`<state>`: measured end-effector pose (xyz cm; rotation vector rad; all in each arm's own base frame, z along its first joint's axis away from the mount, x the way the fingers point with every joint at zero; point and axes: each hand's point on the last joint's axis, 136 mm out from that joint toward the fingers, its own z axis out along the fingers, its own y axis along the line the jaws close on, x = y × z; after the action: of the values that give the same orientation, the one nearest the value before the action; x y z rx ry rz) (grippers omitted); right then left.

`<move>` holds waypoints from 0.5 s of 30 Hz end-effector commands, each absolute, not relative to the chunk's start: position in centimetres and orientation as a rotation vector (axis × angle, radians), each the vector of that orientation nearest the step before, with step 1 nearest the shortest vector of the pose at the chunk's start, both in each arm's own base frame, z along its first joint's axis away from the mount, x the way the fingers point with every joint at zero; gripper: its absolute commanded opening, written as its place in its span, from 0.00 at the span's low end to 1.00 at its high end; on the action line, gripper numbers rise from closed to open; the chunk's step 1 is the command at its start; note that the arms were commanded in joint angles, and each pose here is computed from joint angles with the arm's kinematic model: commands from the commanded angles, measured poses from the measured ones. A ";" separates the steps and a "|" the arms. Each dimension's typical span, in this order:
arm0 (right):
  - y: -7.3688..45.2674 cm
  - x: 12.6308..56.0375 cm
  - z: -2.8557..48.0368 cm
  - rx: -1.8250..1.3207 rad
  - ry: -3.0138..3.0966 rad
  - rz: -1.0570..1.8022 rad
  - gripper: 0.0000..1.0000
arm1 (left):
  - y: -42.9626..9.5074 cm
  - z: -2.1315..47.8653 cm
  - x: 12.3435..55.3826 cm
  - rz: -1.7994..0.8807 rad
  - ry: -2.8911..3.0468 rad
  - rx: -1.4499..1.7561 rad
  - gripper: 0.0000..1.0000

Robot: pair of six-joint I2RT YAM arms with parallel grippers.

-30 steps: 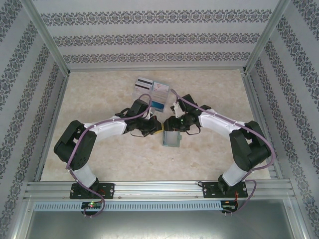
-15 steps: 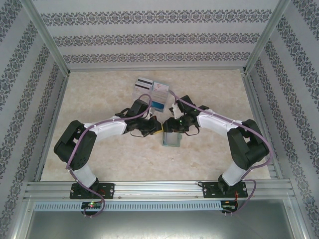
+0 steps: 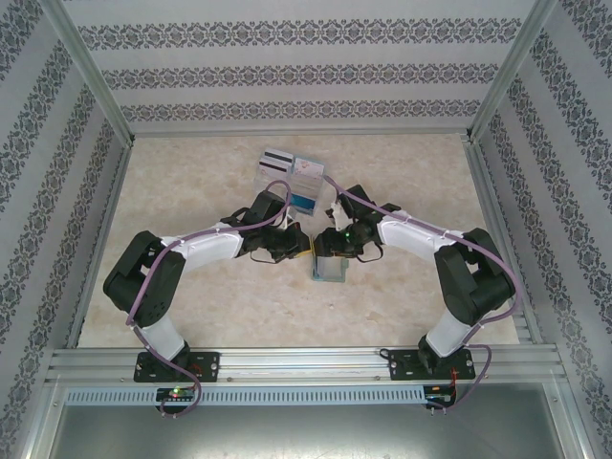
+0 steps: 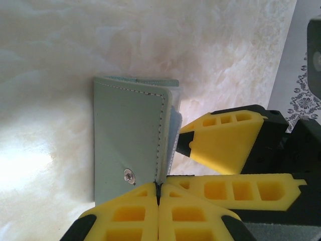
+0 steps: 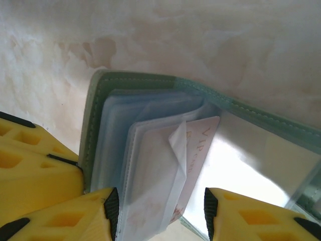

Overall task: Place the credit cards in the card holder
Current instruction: Flip over the card slot in the card holder.

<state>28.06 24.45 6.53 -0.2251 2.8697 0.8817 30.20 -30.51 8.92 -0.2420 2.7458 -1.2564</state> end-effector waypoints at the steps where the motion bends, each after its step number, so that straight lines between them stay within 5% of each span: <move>1: 23.0 27.5 6.8 -0.210 2.878 0.840 0.51 | -30.8 8.7 29.7 -1.222 2.771 -0.199 0.07; 15: 19.6 26.7 6.5 -0.141 2.902 0.786 0.51 | -30.2 8.3 29.4 -1.171 2.790 -0.198 0.06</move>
<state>27.39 21.00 6.24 -0.1344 2.8903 0.8307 30.20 -30.40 8.82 -0.2269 2.7479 -1.2414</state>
